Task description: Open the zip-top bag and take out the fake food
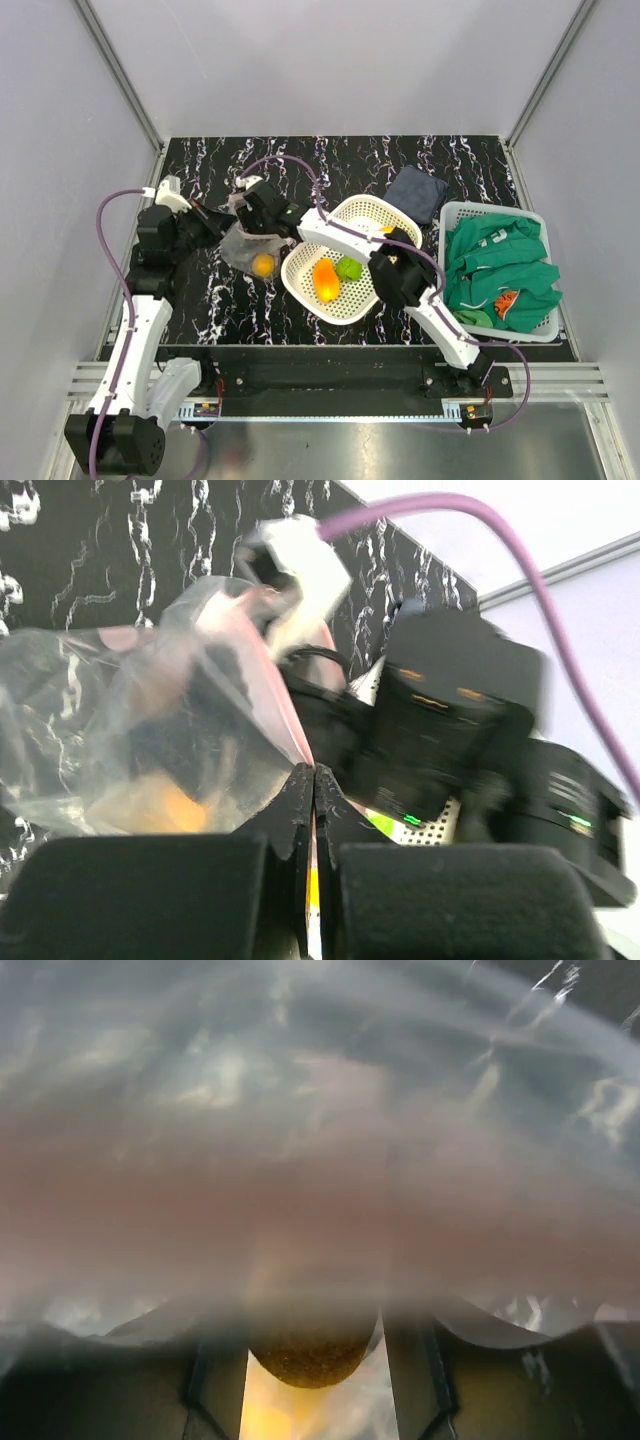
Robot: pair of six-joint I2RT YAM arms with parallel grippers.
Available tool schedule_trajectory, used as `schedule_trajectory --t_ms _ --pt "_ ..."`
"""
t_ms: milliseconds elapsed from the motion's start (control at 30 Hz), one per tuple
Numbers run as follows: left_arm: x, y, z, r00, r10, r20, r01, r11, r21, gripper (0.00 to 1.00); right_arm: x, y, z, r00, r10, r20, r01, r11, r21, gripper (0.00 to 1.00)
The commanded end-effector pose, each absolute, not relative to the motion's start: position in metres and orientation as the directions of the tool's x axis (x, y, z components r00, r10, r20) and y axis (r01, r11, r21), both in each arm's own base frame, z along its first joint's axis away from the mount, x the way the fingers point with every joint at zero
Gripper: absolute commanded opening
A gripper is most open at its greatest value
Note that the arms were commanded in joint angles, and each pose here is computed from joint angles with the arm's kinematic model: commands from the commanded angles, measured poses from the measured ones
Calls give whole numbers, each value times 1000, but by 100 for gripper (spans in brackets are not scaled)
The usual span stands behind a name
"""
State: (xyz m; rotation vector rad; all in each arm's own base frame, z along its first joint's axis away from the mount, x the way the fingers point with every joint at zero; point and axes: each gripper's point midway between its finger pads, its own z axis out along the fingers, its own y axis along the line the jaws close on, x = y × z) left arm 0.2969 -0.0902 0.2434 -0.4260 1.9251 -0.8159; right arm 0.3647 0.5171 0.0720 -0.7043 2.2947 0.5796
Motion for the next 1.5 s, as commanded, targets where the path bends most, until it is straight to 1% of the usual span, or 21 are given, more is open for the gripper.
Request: schedule_trajectory --t_ms 0,33,133,200,367,500,567,633,667,733,767,833,867,967,1133,1233,1300,1333,1367,1400,1467 --pt "304 -81 280 -373 -570 -732 98 760 -642 0 355 517 189 -563 -194 -804 -650 704 286 40" --pt "304 -80 282 -370 -568 -736 96 764 -638 0 350 515 209 -553 -172 -815 -661 687 303 40" --pt "306 -78 289 -353 -560 -749 102 773 -626 0 334 512 237 -555 -138 -820 -682 640 354 40" --pt "306 -78 291 -354 -552 -755 109 777 -620 0 330 507 248 -555 -122 -823 -682 633 366 40" --pt "304 -77 297 -348 -542 -765 114 785 -609 0 316 487 307 -511 -47 -858 -700 602 383 40" --pt "302 -77 302 -341 -534 -774 120 791 -599 0 304 457 338 -473 -7 -881 -692 622 367 40" --pt "301 -77 305 -339 -527 -779 129 794 -594 0 310 436 335 -451 0 -892 -649 686 328 40" --pt "299 -78 308 -339 -527 -779 136 792 -595 0 311 408 320 -445 -15 -896 -589 758 280 41" --pt "299 -79 310 -338 -526 -780 143 790 -596 0 310 395 294 -462 -54 -885 -561 791 245 41" --pt "299 -80 312 -338 -530 -778 150 785 -601 0 315 366 287 -456 -41 -889 -486 848 210 42" --pt "300 -81 314 -334 -534 -777 153 783 -603 0 320 347 258 -495 -55 -867 -436 879 193 42" --pt "301 -83 318 -334 -535 -776 166 777 -607 0 324 324 239 -530 -46 -847 -386 902 193 44" --pt "302 -83 318 -336 -535 -775 167 776 -608 0 333 302 214 -577 -37 -816 -327 926 190 45" --pt "303 -83 320 -335 -532 -777 170 777 -606 0 340 268 174 -666 -27 -745 -250 949 190 47" --pt "303 -84 319 -340 -531 -776 174 776 -607 0 342 238 128 -753 -81 -653 -197 975 106 53" --pt "303 -85 315 -350 -534 -769 169 771 -613 0 344 236 109 -781 -120 -612 -206 976 72 59" --pt "303 -86 313 -356 -536 -766 170 768 -617 0 344 234 97 -803 -132 -581 -200 978 54 67" --pt "303 -86 314 -355 -537 -765 172 767 -618 0 345 236 98 -804 -133 -580 -202 978 56 73" --pt "303 -87 314 -357 -536 -765 176 766 -619 0 345 237 95 -808 -137 -572 -206 977 56 88" --pt "302 -87 316 -354 -536 -766 177 766 -618 0 345 238 96 -809 -146 -569 -212 976 51 92" --pt "302 -87 317 -352 -534 -769 181 767 -615 0 348 239 106 -798 -145 -586 -213 976 49 96"
